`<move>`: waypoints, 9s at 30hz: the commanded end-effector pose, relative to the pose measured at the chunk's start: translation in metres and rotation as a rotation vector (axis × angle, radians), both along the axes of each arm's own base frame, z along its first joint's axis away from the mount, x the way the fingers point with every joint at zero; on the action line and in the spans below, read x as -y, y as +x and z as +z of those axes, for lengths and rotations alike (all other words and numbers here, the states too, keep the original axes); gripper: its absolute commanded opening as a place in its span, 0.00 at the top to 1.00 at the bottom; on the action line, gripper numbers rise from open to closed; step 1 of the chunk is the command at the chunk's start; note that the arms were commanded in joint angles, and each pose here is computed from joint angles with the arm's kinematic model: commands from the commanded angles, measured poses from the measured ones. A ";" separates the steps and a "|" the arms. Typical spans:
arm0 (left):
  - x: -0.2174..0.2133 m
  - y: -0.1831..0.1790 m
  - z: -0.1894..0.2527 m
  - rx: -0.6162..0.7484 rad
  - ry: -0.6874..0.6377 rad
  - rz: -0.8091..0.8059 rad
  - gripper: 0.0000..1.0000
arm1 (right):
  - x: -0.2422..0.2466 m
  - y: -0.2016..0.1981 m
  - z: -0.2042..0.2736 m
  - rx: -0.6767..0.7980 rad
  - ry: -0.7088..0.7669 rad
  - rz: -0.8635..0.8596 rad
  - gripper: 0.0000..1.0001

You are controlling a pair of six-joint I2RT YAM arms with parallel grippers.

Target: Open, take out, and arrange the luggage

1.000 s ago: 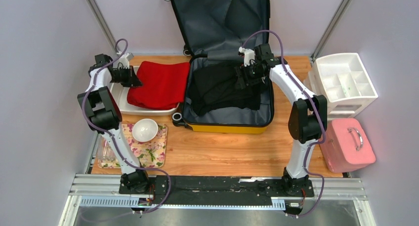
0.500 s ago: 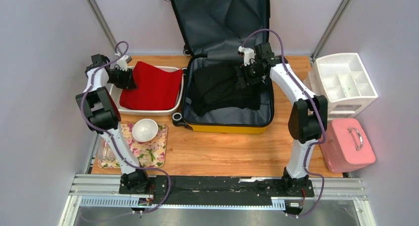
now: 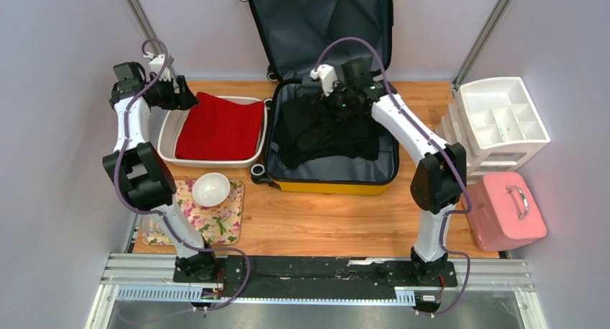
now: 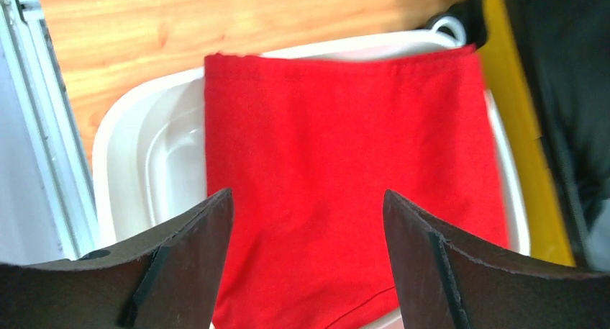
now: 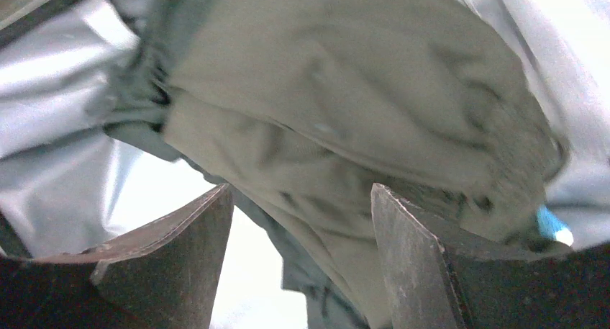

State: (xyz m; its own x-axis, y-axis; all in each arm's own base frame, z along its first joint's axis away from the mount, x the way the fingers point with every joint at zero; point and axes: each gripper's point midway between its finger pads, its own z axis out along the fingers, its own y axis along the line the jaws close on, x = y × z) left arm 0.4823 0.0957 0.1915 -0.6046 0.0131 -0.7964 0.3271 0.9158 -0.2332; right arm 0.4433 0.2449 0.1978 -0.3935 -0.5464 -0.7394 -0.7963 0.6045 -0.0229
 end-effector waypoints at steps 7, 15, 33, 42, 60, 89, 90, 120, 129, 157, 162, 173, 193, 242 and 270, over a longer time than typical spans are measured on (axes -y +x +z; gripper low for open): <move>0.085 -0.027 0.030 0.097 -0.151 -0.020 0.16 | -0.098 -0.016 -0.004 0.267 -0.137 0.196 0.22; 0.115 -0.041 0.009 0.039 -0.238 -0.029 0.16 | -0.114 -0.009 -0.054 0.185 -0.214 0.189 0.23; 0.219 -0.030 0.007 -0.034 -0.474 -0.021 0.15 | -0.067 0.002 -0.020 0.135 -0.130 0.104 1.00; 0.289 -0.011 0.027 -0.103 -0.695 0.114 0.15 | -0.062 -0.008 0.029 0.080 0.117 0.091 1.00; 0.363 -0.019 -0.011 -0.325 -0.967 0.131 0.14 | -0.062 -0.025 0.031 0.047 0.170 0.109 1.00; 0.349 -0.055 -0.020 -0.449 -0.588 -0.024 1.00 | -0.042 -0.073 0.070 -0.047 0.250 0.195 0.38; 0.341 -0.058 -0.018 -0.425 -0.543 -0.065 1.00 | -0.037 -0.070 0.076 -0.036 0.255 0.174 0.34; 0.058 -0.045 0.002 -0.239 -0.114 -0.095 1.00 | 0.023 -0.004 -0.011 -0.179 0.132 -0.131 0.27; 0.005 -0.034 -0.041 -0.257 -0.027 -0.101 1.00 | 0.025 -0.011 -0.014 -0.202 0.117 -0.128 0.28; 0.014 0.000 0.065 0.151 0.037 -0.192 0.17 | 0.031 -0.020 0.000 -0.188 0.103 -0.113 0.28; 0.106 0.002 0.071 0.398 0.063 -0.540 0.23 | 0.034 -0.025 -0.001 -0.191 0.096 -0.117 0.28; 0.227 0.029 0.014 0.488 0.132 -0.951 0.21 | 0.038 -0.028 0.006 -0.159 0.083 -0.111 0.28; 0.249 0.054 -0.049 0.485 0.234 -0.963 0.51 | 0.043 -0.028 0.000 -0.162 0.059 -0.126 0.28; 0.189 -0.037 0.025 0.145 -0.203 -0.224 0.43 | -0.006 0.000 -0.007 -0.103 0.072 -0.089 0.33; 0.205 -0.062 0.016 0.110 -0.281 -0.257 0.43 | -0.047 -0.099 -0.033 -0.390 0.100 0.231 0.70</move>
State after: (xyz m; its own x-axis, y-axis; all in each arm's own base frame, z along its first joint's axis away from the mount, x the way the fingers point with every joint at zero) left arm 0.4253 -0.1041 0.1901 -0.5752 -0.0952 -0.8125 0.5140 0.7306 -0.4495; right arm 0.3418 0.2786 0.0863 -0.6446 -0.6249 -0.4405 -0.7645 0.5284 0.3692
